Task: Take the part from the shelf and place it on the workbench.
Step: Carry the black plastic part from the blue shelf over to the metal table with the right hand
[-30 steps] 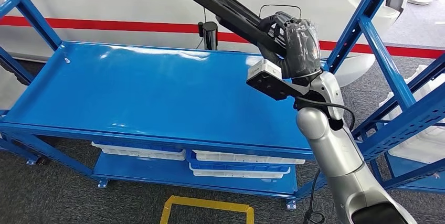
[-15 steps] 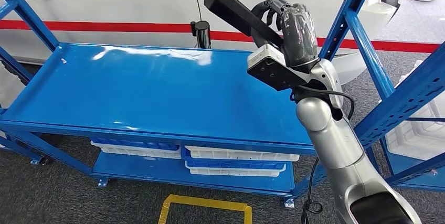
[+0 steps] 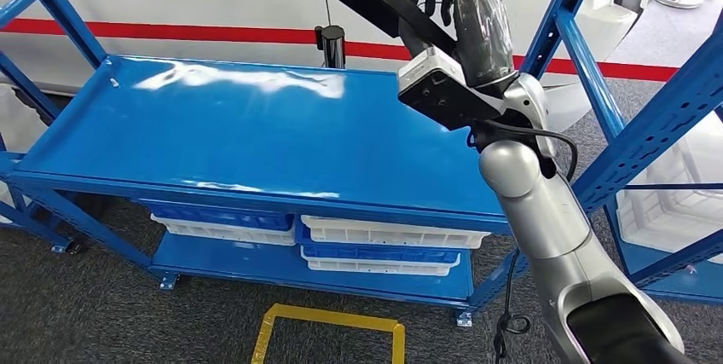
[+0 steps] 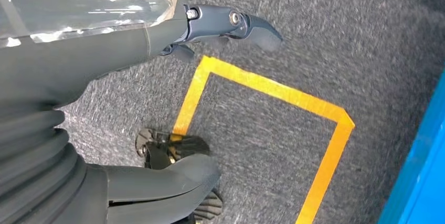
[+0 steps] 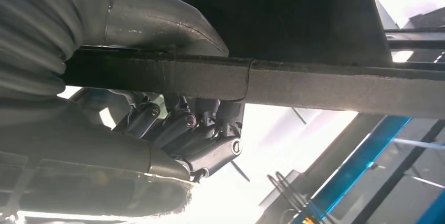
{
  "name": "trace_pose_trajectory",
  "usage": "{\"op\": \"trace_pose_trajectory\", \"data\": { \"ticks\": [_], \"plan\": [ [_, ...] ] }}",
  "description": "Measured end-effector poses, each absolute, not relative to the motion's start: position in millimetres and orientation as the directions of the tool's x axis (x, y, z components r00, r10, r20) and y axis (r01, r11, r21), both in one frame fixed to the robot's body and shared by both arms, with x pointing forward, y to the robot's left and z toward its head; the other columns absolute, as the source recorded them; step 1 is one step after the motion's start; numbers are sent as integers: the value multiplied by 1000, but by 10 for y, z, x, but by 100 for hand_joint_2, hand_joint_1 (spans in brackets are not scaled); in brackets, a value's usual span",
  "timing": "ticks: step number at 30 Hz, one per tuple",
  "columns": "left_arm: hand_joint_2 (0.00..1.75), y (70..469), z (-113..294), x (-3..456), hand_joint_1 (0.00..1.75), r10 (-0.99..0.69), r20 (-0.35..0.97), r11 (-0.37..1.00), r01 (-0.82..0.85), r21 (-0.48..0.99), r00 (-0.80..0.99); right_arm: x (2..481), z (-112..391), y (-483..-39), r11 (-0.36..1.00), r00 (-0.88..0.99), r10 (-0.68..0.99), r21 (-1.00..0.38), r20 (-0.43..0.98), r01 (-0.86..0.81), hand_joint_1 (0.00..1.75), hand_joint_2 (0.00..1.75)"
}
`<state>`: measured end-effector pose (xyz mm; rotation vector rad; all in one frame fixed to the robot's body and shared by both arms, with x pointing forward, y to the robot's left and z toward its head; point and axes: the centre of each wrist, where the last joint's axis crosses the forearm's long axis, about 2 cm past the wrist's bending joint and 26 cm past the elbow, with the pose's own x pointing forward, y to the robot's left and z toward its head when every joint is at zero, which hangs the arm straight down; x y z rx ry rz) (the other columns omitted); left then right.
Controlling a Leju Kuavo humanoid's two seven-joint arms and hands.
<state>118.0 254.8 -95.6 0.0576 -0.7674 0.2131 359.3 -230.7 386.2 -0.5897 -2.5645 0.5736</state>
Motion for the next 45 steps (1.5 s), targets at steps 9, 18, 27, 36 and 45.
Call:
{"op": "trace_pose_trajectory", "data": {
  "ticks": [9, 18, 27, 36, 45],
  "plan": [
    [175, 2540, -950, 1202, 0, 179, 693, 975, -220, -31, 698, 3609, 3895, -2290, 830, -809, 479, -475, 340, 292, 175, 175],
    [175, 2599, -955, 1197, 0, 172, 692, 972, -233, -6, 701, 3619, 3898, -2288, 836, -807, 472, -470, 354, 283, 175, 175],
    [175, 2612, -947, 1228, 0, 168, 696, 971, -239, 5, 698, 3626, 3855, -2315, 850, -808, 454, -455, 376, 266, 175, 175],
    [175, 2641, -952, 1213, 0, 167, 700, 965, -261, 29, 694, 3623, 3649, -2426, 882, -801, 404, -420, 442, 214, 175, 175],
    [175, 2617, -953, 1201, 0, 168, 701, 962, -272, 37, 693, 3642, 3539, -2440, 891, -790, 386, -413, 476, 187, 175, 175]
  ]
}}
